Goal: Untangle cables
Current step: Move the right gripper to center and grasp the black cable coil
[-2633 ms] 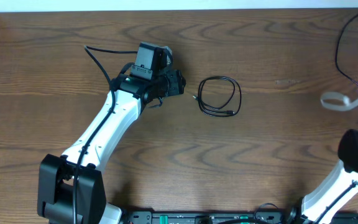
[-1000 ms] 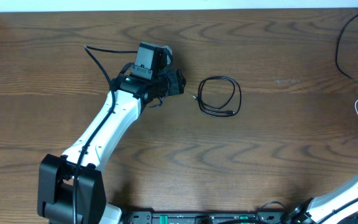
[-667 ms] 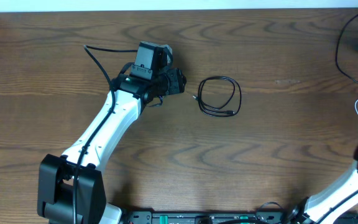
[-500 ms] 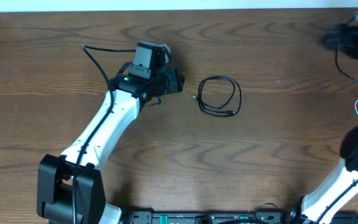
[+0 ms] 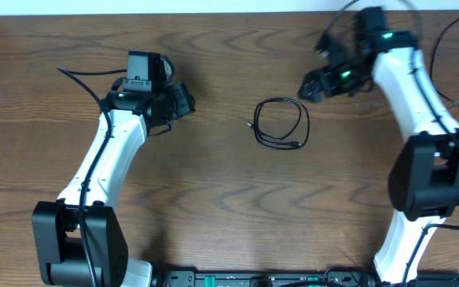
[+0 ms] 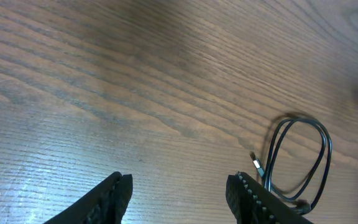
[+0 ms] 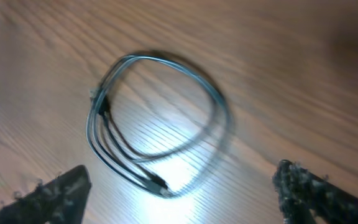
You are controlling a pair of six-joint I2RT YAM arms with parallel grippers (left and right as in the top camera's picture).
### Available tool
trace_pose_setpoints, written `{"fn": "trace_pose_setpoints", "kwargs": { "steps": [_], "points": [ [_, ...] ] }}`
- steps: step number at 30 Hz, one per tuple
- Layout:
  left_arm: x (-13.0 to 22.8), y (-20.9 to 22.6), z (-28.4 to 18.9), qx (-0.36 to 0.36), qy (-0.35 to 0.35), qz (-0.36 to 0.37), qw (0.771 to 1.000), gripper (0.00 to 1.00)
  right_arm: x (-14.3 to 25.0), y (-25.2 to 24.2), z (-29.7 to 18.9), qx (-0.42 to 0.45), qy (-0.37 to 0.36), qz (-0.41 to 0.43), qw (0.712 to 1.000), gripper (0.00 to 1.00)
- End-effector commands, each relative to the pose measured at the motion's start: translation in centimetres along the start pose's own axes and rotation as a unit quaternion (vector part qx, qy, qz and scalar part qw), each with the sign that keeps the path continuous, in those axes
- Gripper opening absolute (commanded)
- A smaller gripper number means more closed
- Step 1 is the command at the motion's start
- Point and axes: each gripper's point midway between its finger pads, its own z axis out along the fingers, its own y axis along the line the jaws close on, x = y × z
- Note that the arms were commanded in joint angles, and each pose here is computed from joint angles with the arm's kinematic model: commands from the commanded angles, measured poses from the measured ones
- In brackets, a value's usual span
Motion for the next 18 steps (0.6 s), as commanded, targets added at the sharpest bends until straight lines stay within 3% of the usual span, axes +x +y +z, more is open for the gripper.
{"fn": "trace_pose_setpoints", "kwargs": {
  "steps": [1, 6, 10, 11, 13, 18],
  "points": [
    [-0.2, 0.3, 0.0, -0.005, -0.001, -0.007, 1.0, 0.54, 0.0, 3.9, 2.1, -0.014, 0.005, -0.008, 1.0, 0.82],
    [-0.2, 0.3, 0.0, -0.005, -0.001, -0.007, 1.0, 0.55, -0.3, 7.8, 5.5, -0.006, -0.001, -0.004, 1.0, 0.56],
    [-0.2, 0.3, 0.0, -0.005, 0.0, -0.007, 1.0, 0.55, -0.4, 8.9, 7.5, 0.05, -0.013, 0.037, 0.998, 0.19],
    [-0.2, 0.3, 0.0, -0.005, 0.0, -0.007, 1.0, 0.55, -0.3, 8.9, 7.8, 0.065, -0.016, 0.053, 0.996, 0.15],
    [-0.2, 0.4, 0.0, -0.006, -0.001, -0.007, 1.0, 0.55, -0.3, 8.7, 8.0, 0.099, -0.024, 0.095, 0.99, 0.16],
    [-0.2, 0.4, 0.0, -0.007, -0.001, -0.007, 1.0, 0.55, -0.4, 9.0, 8.3, 0.143, -0.045, 0.138, 0.979, 0.39]
  ]
}}
